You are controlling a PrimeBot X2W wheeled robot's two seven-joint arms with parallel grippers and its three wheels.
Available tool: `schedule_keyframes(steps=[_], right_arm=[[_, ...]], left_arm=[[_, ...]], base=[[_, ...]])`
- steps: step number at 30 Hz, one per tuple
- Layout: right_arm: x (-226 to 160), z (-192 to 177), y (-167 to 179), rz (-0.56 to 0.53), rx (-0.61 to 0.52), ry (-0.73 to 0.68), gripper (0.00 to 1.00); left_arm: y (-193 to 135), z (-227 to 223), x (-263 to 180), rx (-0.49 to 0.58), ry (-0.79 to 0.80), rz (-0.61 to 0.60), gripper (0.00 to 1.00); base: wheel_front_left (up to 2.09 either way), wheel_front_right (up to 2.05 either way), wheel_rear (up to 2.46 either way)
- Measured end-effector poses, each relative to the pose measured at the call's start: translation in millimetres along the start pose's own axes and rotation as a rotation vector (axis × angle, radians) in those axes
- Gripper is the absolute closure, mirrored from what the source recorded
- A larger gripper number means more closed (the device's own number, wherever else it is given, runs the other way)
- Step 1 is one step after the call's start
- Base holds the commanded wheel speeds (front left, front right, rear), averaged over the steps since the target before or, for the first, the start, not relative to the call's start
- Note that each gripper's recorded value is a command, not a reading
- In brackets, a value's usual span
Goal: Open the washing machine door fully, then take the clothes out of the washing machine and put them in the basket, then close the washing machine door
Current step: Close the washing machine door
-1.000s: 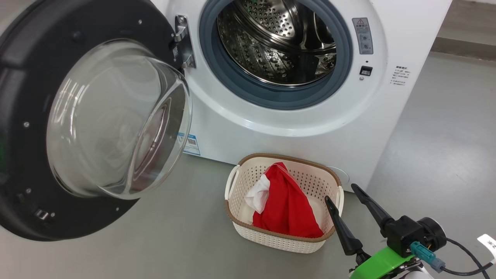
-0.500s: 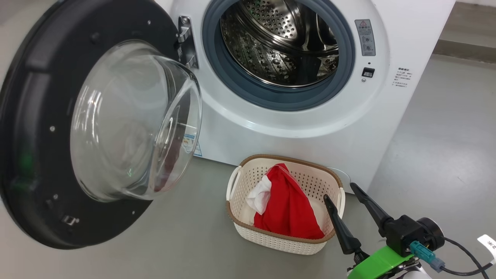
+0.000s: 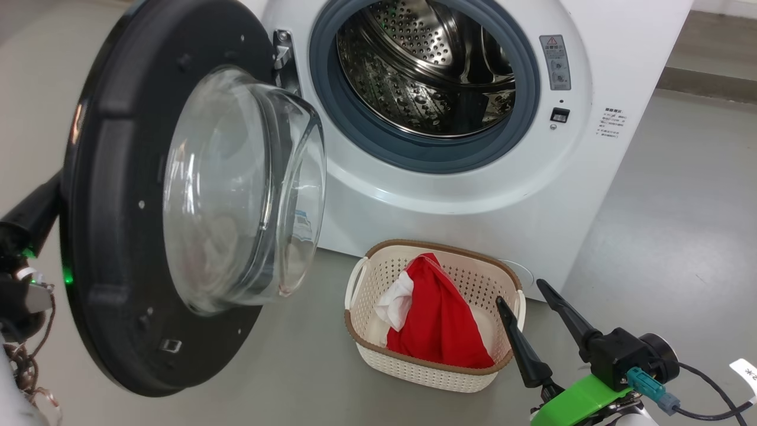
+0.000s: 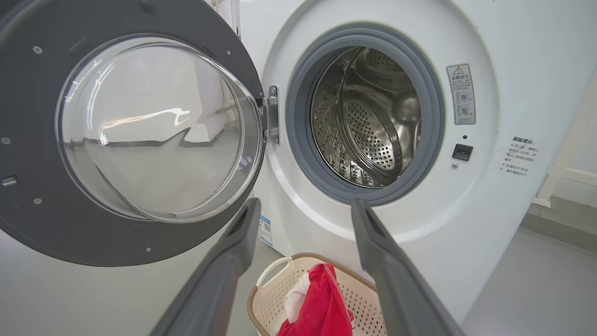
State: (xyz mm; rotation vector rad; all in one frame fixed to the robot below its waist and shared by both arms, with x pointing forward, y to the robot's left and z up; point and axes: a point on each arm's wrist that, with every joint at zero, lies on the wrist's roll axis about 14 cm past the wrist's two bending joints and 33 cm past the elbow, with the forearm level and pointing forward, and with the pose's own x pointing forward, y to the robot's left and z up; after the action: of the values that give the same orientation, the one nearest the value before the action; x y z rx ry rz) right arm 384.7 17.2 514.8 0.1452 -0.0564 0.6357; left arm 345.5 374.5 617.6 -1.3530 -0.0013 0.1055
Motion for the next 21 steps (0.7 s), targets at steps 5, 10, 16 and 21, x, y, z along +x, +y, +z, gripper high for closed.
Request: schedule_keyframes(steps=[5,10,16,21], right_arm=[[-0.7,-1.1,0.0,-0.001,0.001,0.003,0.0],[-2.2,-0.4,-1.0,-0.006,0.001,0.002,0.0],[-5.2,-0.1,-5.7,-0.022,0.002,0.001,0.0],[-8.0,-0.2,-10.7,-0.039,0.002,0.001,0.0]], left_arm=[[-10.6,-14.7,-0.7,-0.035,0.028,-0.048,1.0],[-15.7,-28.8,-2.2,-0.062,0.068,-0.075,1.0],[-23.2,-39.9,0.7,-0.088,0.101,-0.104,1.0],[-27.2,-58.2,7.1,-0.118,0.153,-0.126,1.0]], base=[[0.0,0.0,0.0],[0.0,0.0,0.0],[0.0,0.0,0.0],[0.0,0.0,0.0]])
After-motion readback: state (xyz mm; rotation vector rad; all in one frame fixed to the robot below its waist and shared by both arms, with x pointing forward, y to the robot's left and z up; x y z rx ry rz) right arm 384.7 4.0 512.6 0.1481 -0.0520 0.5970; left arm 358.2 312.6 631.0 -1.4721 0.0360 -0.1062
